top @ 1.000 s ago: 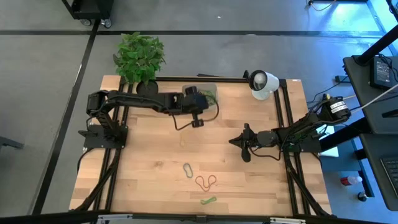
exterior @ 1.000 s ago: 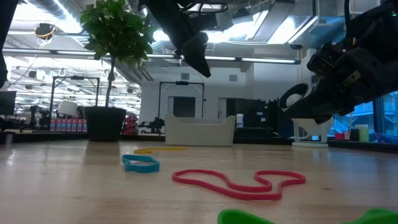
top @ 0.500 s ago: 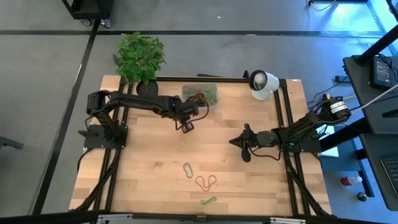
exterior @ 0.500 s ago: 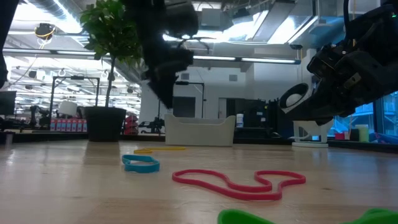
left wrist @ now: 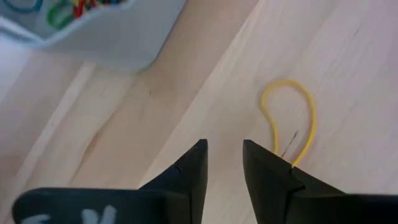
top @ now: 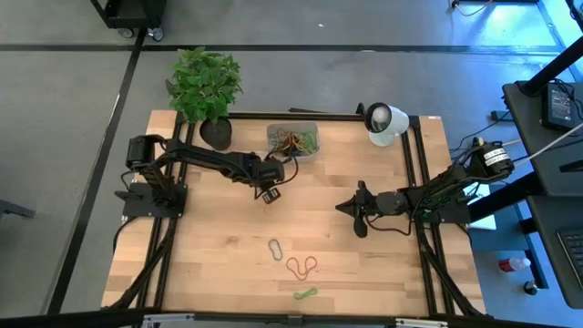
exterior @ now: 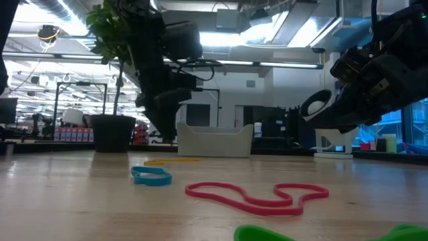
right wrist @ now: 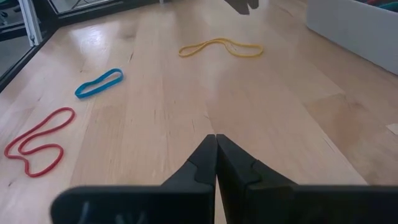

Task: Pick and place rubber bands into bin
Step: Put the yellow rubber band into the gray bin

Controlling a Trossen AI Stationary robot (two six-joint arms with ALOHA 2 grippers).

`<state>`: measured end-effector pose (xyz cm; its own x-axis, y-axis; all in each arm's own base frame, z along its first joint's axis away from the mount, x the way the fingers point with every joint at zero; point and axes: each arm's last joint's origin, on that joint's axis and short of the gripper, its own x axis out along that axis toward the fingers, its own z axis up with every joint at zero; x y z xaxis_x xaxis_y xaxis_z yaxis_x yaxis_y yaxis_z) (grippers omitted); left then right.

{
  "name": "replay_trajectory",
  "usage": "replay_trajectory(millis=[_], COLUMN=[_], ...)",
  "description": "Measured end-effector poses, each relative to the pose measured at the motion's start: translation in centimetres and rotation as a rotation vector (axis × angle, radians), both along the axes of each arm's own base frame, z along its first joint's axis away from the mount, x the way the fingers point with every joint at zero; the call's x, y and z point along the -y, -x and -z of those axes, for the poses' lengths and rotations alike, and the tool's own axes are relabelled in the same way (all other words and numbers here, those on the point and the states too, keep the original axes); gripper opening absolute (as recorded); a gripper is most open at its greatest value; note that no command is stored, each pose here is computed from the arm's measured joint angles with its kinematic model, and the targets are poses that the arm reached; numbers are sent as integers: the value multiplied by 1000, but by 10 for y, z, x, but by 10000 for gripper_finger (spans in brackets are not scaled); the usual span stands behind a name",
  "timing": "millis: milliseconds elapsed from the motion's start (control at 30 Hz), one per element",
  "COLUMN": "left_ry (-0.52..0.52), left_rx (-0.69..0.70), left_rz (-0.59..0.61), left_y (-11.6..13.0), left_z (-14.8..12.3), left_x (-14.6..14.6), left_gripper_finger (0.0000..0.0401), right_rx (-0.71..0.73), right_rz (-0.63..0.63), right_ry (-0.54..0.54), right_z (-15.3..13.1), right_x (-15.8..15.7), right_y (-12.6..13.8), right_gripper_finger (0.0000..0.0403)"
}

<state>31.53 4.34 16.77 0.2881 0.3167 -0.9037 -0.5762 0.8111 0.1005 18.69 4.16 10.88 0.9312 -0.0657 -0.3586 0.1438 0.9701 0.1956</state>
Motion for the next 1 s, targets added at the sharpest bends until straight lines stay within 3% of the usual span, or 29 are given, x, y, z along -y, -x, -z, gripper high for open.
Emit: replay_trajectory(millis=[267, 667, 1000], left_ry=[-21, -54, 16], left_rx=[147, 159, 90], left_rz=[3, 57, 111], left_y=[-13, -16, -33], left_z=[-6, -6, 41], left_x=[-2, -3, -2], left_gripper_finger=[99, 91, 91], right_rx=[6, 5, 1], right_rz=[-1, -1, -1], right_ry=[1, 2, 3], right_z=[-1, 0, 0], right_x=[0, 0, 0], right_y=[0, 0, 0], right_gripper_finger=[11, 11, 11])
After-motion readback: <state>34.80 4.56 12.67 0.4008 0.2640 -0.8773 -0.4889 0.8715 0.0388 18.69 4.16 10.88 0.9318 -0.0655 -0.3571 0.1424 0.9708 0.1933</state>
